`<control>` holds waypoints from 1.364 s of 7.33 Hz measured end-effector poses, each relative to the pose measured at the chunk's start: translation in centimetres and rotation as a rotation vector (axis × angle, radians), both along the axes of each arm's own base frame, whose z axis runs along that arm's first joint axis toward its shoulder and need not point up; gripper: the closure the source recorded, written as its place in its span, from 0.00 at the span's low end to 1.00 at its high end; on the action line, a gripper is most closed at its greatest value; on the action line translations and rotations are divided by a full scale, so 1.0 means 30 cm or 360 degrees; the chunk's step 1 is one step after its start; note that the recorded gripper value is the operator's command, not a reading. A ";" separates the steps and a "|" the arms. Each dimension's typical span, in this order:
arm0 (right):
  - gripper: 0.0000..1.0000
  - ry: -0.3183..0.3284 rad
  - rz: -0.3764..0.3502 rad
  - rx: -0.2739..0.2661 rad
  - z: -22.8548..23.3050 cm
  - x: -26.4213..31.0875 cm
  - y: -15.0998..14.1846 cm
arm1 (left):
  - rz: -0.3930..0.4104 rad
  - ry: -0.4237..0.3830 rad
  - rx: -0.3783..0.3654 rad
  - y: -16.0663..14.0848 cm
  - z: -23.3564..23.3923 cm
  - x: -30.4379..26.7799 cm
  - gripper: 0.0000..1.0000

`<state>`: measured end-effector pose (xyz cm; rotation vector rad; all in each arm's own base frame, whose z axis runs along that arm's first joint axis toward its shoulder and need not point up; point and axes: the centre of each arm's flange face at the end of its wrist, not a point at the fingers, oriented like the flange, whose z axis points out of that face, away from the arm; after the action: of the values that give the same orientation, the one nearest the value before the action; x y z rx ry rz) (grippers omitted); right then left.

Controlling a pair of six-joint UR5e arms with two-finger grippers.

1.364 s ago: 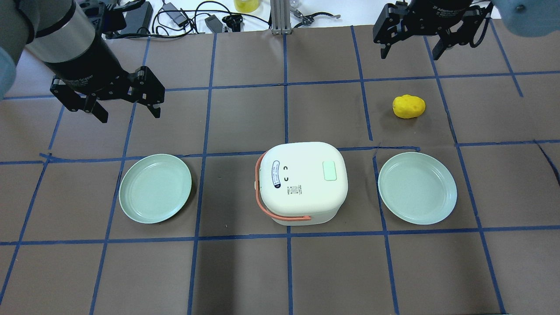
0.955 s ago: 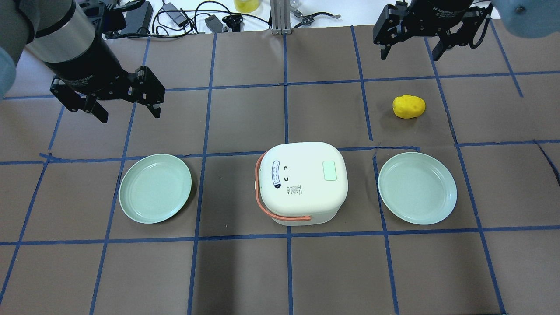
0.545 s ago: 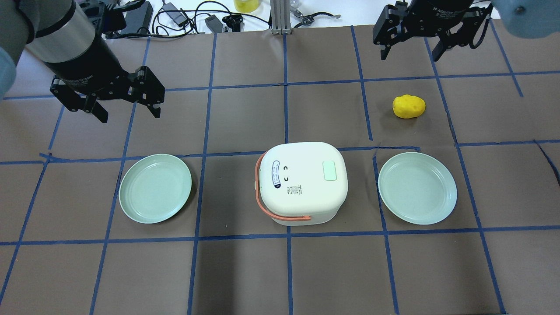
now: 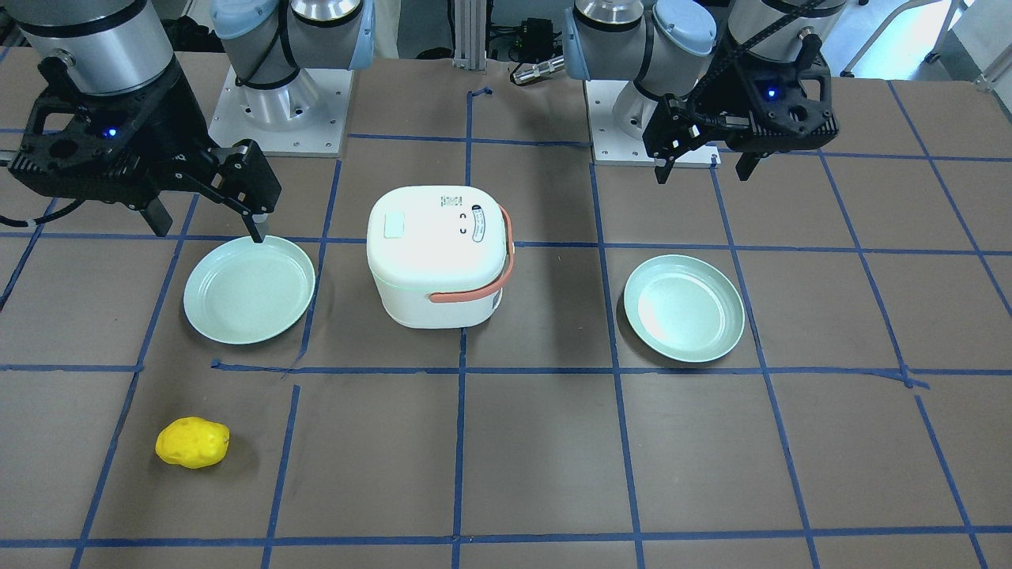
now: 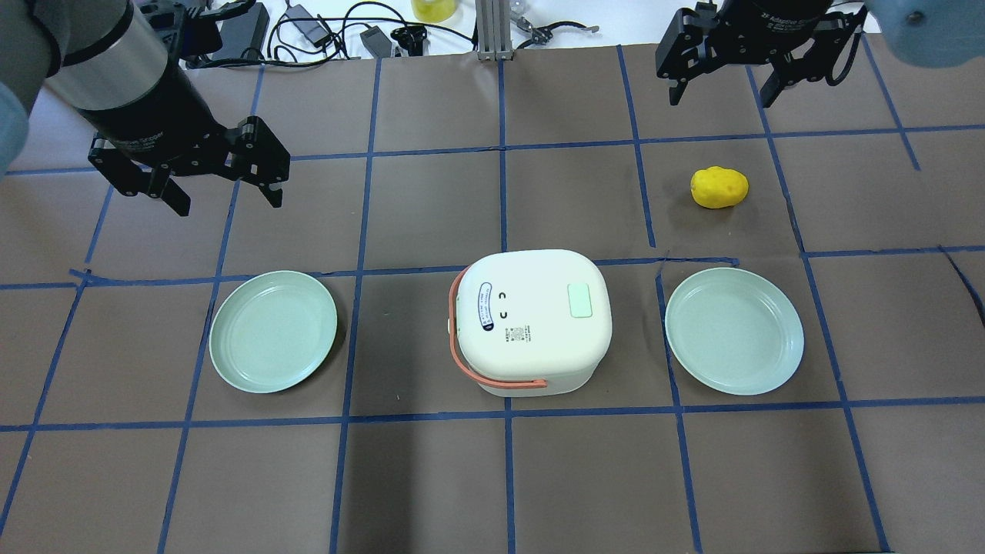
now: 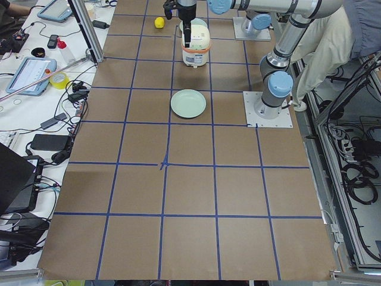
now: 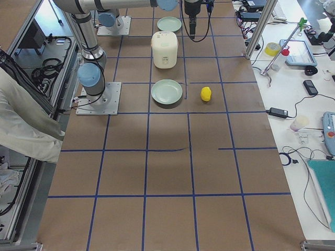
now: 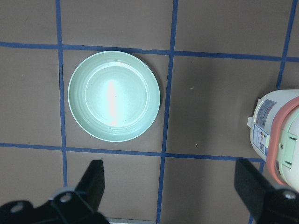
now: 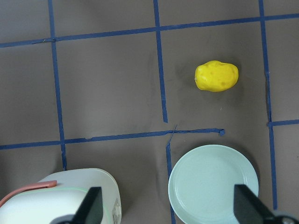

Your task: Press rice cooker button

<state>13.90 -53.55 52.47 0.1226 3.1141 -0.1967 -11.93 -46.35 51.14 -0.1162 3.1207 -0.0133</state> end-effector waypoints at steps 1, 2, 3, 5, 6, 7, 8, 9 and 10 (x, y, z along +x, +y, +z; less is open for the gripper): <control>0.00 0.0001 0.0000 0.0001 -0.001 0.000 0.000 | 0.0000 0.0000 0.0000 0.000 0.000 0.000 0.00; 0.00 0.0001 0.0000 0.0001 -0.001 0.000 0.001 | 0.0000 0.0000 0.0000 0.000 0.000 0.000 0.00; 0.00 0.0001 0.0000 0.0001 -0.001 0.000 0.001 | 0.0000 0.0000 0.0000 0.000 0.000 0.000 0.00; 0.00 0.0001 0.0000 0.0002 -0.001 0.000 0.001 | 0.0000 0.0000 0.0000 0.000 0.000 0.000 0.00; 0.00 0.0001 0.0000 0.0002 -0.001 0.000 0.001 | 0.0000 0.0000 0.0000 0.000 0.000 0.000 0.00; 0.00 0.0001 0.0000 0.0002 -0.001 0.000 0.001 | 0.0000 0.0000 0.0000 0.000 0.000 0.000 0.00; 0.00 0.0001 0.0000 0.0002 -0.001 0.000 0.001 | 0.0000 0.0000 0.0000 0.000 0.000 0.000 0.00; 0.10 0.0001 0.0000 0.0003 -0.001 0.001 0.002 | 0.0000 0.0000 0.0000 0.000 0.000 0.000 0.00; 0.55 0.0000 0.0004 0.0010 -0.005 0.004 0.006 | 0.0000 0.0000 0.0000 0.000 0.000 0.000 0.00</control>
<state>14.03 -53.36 52.33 0.1190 3.1153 -0.1865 -11.93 -46.35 51.14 -0.1166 3.1207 -0.0132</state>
